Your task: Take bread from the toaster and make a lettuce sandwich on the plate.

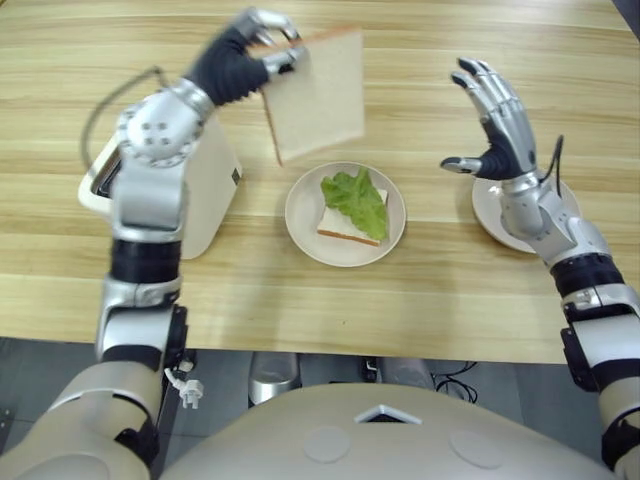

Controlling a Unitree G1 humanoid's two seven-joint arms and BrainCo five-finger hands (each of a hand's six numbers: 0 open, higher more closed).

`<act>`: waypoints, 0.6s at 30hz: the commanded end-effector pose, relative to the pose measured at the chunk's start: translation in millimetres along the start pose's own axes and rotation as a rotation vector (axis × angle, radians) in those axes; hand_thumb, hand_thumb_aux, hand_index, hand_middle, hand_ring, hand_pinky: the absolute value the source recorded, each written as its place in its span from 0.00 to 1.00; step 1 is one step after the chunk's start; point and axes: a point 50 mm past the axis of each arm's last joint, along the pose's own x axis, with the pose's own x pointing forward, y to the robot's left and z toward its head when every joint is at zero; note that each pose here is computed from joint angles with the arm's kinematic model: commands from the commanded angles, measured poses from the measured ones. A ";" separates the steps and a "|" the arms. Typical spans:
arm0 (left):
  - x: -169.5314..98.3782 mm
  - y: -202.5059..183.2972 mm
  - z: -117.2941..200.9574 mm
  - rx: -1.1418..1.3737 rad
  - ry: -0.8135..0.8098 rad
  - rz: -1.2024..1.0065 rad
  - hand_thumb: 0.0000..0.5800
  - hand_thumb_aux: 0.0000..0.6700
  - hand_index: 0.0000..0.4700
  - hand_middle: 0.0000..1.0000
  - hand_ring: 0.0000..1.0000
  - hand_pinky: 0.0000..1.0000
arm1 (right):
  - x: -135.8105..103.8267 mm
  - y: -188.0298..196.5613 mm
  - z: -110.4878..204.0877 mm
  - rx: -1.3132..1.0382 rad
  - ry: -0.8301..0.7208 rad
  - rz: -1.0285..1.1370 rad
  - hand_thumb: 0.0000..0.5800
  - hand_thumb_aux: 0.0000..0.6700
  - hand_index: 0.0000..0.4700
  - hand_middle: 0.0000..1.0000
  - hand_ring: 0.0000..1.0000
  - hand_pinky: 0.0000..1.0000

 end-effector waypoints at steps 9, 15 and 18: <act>42.4 -43.1 -66.5 -0.283 0.257 -0.357 1.00 1.00 0.98 1.00 1.00 1.00 | -13.3 18.7 7.3 0.032 0.010 0.074 0.00 0.00 0.00 0.00 0.00 0.00; 56.7 -57.1 -70.1 -0.305 0.278 -0.357 1.00 1.00 0.98 1.00 1.00 1.00 | -14.8 27.3 10.5 0.042 0.012 0.099 0.00 0.00 0.00 0.00 0.00 0.00; 59.9 -65.2 -73.0 -0.300 0.287 -0.362 1.00 1.00 0.98 1.00 1.00 1.00 | -14.3 32.2 14.1 0.049 -0.001 0.117 0.00 0.00 0.00 0.00 0.00 0.00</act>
